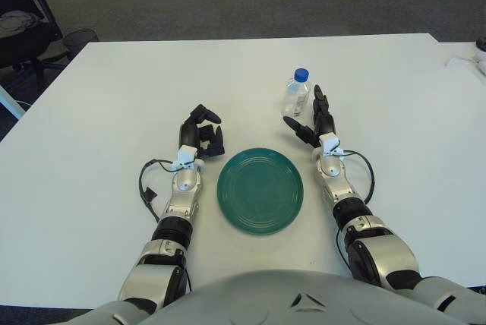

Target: Put the bottle into the plate.

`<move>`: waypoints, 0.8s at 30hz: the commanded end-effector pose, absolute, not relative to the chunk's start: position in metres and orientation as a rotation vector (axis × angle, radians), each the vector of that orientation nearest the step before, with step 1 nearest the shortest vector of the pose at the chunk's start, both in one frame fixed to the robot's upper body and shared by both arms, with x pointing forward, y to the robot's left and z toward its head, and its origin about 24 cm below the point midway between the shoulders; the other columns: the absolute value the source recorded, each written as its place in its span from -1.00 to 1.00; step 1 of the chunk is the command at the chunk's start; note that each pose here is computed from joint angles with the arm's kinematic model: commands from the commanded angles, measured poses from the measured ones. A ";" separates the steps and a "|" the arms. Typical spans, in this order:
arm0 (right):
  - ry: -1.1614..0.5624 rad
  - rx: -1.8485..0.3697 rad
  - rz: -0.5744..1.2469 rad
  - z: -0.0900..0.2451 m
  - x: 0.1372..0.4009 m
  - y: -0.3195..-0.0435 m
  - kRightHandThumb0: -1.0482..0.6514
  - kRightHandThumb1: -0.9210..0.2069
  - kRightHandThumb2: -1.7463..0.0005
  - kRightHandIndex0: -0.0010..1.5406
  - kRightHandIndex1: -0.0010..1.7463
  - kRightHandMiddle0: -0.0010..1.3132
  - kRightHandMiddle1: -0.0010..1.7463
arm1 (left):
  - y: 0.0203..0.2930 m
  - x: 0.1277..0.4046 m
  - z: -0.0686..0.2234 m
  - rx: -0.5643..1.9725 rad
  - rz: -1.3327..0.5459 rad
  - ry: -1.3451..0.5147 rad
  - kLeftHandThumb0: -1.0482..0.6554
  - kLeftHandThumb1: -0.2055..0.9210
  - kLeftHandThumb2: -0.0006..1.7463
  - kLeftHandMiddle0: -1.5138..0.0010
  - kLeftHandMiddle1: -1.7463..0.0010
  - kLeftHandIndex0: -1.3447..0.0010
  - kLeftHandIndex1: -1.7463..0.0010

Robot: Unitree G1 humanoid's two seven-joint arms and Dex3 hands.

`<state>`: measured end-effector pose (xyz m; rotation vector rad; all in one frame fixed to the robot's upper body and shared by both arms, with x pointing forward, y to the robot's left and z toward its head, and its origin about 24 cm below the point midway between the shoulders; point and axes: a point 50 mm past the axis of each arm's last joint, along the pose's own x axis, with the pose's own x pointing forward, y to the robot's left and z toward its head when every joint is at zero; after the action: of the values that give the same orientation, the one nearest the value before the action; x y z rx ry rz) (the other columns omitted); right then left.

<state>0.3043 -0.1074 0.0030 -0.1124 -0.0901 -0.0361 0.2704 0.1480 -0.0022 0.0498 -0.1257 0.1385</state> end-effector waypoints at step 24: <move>0.095 -0.156 -0.043 0.025 0.351 -0.076 -1.00 -1.00 0.73 -1.00 -1.00 -1.00 -1.00 | 0.163 0.251 -0.025 0.083 0.179 -0.026 -0.38 -0.31 0.69 -0.71 -1.00 -0.06 -1.00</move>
<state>0.3468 -0.0764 0.0221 -0.1581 0.0732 -0.0264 0.2691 0.1513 -0.0029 0.0560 -0.1181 0.1541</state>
